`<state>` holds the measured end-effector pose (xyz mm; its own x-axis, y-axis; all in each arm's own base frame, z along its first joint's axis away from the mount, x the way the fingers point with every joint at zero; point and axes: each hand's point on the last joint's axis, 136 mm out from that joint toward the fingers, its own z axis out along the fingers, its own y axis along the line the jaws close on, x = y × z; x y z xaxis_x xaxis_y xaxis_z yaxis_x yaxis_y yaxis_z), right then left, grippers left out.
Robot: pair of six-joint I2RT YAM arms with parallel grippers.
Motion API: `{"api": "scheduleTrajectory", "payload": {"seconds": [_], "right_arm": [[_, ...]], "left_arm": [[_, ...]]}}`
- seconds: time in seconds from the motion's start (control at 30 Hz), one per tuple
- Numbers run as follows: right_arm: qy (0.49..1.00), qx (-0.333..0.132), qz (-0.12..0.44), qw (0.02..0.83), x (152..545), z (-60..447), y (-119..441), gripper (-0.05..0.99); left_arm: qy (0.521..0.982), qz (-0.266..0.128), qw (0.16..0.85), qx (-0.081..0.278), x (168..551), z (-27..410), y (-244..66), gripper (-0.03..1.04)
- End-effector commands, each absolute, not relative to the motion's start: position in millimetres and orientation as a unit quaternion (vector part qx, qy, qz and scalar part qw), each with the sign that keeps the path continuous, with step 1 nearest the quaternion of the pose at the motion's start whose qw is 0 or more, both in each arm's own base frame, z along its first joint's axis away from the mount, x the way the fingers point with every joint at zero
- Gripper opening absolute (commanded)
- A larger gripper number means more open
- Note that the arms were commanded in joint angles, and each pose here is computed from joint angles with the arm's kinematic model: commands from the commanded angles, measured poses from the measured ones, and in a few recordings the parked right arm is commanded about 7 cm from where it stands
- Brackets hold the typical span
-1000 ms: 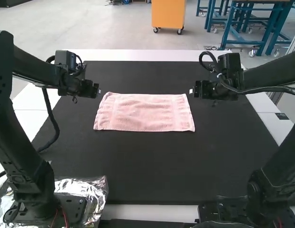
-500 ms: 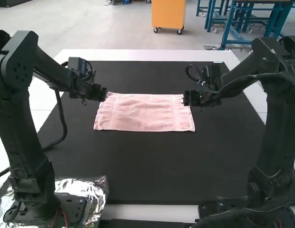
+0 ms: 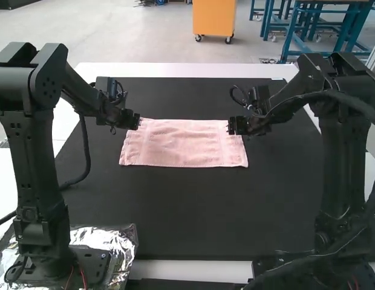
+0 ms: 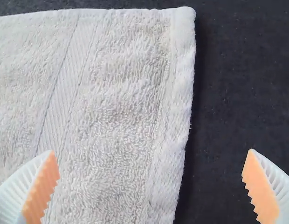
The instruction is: Fold the towel.
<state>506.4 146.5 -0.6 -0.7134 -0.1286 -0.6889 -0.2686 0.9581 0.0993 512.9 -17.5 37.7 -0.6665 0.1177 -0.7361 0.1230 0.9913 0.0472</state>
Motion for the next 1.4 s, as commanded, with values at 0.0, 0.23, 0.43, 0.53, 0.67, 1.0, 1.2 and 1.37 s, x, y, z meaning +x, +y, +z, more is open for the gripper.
{"api": "scheduleTrajectory", "payload": {"seconds": [0.0, 0.23, 0.43, 0.53, 0.67, 1.0, 1.2, 1.37], "right_arm": [[0.915, -0.114, 0.09, 0.376, 519, 3, 150, 0.91], [0.914, -0.116, 0.082, 0.379, 531, -2, 151, 0.91], [0.915, -0.116, 0.078, 0.378, 536, -8, 150, 0.91], [0.917, -0.115, 0.073, 0.376, 536, -12, 149, 0.91], [0.921, -0.113, 0.066, 0.366, 533, -21, 147, 0.91], [0.92, -0.119, 0.069, 0.368, 525, -26, 146, -0.03], [0.904, -0.117, 0.08, 0.402, 533, 10, 151, -0.03], [0.889, -0.116, 0.085, 0.434, 540, 49, 153, -0.03]], "left_arm": [[0.909, 0.003, 0.413, 0.052, 524, 41, -8, 0.95], [0.911, 0.009, 0.41, 0.038, 526, 29, 9, 0.95], [0.914, 0.009, 0.405, 0.04, 528, 17, 9, 0.95], [0.916, 0.008, 0.399, 0.041, 529, 9, 7, 0.95], [0.922, 0.007, 0.386, 0.042, 528, -5, 6, 0.96], [0.923, -0.021, 0.381, 0.057, 525, -23, -4, 0.02], [0.916, -0.047, 0.394, 0.063, 529, -8, -12, 0.02], [0.907, -0.055, 0.413, 0.054, 532, 19, -5, 0.02]]}}
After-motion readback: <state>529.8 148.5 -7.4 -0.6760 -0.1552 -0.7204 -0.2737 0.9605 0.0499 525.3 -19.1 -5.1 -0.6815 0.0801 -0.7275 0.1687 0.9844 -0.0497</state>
